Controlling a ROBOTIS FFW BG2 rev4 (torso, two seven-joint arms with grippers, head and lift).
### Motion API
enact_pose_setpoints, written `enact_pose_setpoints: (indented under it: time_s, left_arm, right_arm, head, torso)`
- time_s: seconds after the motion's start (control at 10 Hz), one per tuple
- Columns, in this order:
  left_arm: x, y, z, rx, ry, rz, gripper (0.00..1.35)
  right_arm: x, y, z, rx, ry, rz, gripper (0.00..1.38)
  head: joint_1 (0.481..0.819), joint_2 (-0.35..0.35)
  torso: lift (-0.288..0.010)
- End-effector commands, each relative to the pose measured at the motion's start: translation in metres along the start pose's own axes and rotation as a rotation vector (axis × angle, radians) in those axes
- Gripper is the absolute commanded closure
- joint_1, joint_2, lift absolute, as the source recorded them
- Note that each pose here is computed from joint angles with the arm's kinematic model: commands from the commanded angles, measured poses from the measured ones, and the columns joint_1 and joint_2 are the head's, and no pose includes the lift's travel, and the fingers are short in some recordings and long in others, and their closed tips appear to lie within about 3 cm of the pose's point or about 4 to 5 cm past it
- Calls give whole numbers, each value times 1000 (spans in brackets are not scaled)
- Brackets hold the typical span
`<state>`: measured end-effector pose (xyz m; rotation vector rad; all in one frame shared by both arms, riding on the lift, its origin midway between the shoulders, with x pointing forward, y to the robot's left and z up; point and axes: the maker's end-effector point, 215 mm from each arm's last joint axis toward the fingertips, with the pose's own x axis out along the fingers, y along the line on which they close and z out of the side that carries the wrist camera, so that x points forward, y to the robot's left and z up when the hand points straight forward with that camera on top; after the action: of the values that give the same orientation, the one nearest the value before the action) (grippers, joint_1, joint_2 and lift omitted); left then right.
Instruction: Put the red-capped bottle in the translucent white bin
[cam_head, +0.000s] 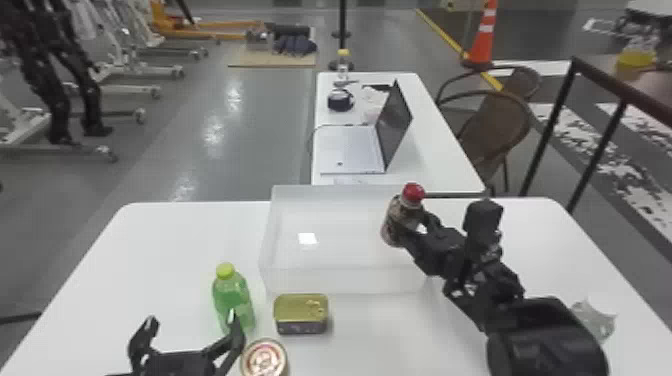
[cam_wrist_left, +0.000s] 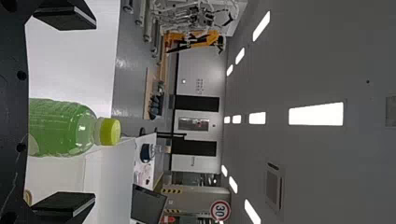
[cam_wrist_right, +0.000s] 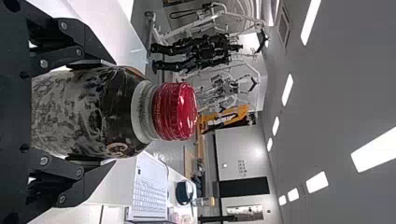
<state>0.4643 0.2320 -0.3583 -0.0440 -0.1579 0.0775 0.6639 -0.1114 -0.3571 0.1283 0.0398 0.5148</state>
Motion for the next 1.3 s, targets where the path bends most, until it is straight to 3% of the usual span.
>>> enact_pose_setpoints:
  time_s: [0.0,0.2,0.4,0.5,0.7,0.8,1.2]
  left_arm:
    - [0,-1,0,-1,1,0,18]
    - [0,0,0,-1,1,0,18]
    - [0,0,0,-1,0,1,18]
    - [0,0,0,-1,0,1,18]
    - [-1,1,-1,-2,1,2,18]
    - [-1,1,-1,-5,1,3,18]
    - [-2,1,-1,-5,1,3,18]
  right_arm:
    - [0,-2,-6,5,14,-1,1101]
    - [-2,-4,-15,15,31,-2,1078]
    - [-2,-5,-17,17,36,-2,762]
    - [-2,-4,-18,18,37,-2,703]
    - [-2,-4,-17,13,37,0,355]
    - [-2,-4,-18,11,38,0,256]
    - [-3,-2,-16,6,30,4,183]
  head:
    - [549,0]
    - [549,0]
    - [549,0]
    - [549,0]
    - [549,0]
    - [549,0]
    - [549,0]
  torso:
    - [-100]
    - [-100]
    - [-100]
    - [-100]
    - [-100]
    - [-100]
    - [-100]
